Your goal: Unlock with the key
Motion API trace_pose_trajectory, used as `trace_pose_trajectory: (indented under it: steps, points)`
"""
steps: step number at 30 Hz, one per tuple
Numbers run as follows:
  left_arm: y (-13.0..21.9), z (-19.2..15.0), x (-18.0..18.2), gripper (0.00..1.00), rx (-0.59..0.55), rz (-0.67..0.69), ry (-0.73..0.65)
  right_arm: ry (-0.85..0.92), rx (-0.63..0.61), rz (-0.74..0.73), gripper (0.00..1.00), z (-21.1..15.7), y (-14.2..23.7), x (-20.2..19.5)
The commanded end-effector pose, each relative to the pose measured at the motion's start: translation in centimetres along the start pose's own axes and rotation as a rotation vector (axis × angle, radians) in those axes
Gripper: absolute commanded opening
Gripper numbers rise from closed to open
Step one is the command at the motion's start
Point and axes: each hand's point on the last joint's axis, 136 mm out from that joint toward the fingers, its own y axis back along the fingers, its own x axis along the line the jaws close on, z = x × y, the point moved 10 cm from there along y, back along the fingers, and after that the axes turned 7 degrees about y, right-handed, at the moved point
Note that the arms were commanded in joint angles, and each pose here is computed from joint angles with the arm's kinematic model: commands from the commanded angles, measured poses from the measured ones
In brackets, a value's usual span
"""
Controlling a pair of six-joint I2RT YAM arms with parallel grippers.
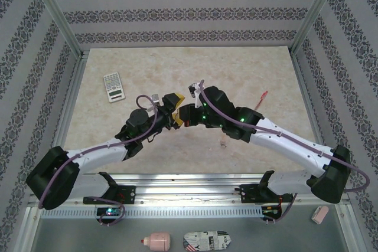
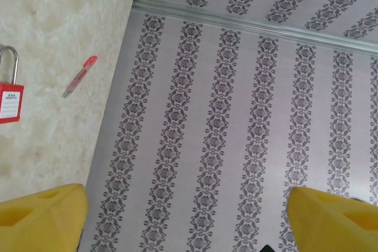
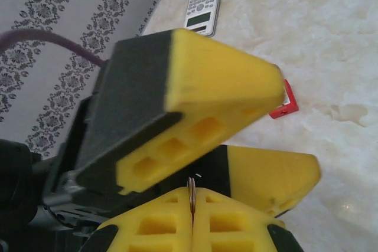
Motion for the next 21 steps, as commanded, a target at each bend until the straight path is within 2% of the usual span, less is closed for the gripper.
trace_pose_trajectory:
  steps: [1, 4, 10, 17, 21]
  points:
    - [-0.2, -1.0, -1.7, 0.74, 0.045, -0.098, 0.027, 0.026, -0.080, 0.011, 0.00, 0.5, 0.7, 0.4]
    - [0.5, -0.8, -1.3, 0.54, 0.020, -0.069, 0.016, 0.026, -0.078, -0.006, 0.00, -0.2, 1.1, -0.1]
    - [0.3, -1.2, -1.9, 0.46, 0.051, -0.050, -0.003, 0.030, -0.081, -0.038, 0.00, -1.1, 1.3, -0.9]
    - [0.0, -1.1, -1.4, 0.12, 0.057, -0.018, -0.008, 0.064, -0.089, 0.006, 0.00, -1.1, 2.0, -0.6]
    - [-0.2, -1.1, -1.6, 0.01, 0.056, -0.006, -0.022, 0.063, -0.075, 0.010, 0.00, -2.1, 2.0, -1.1]
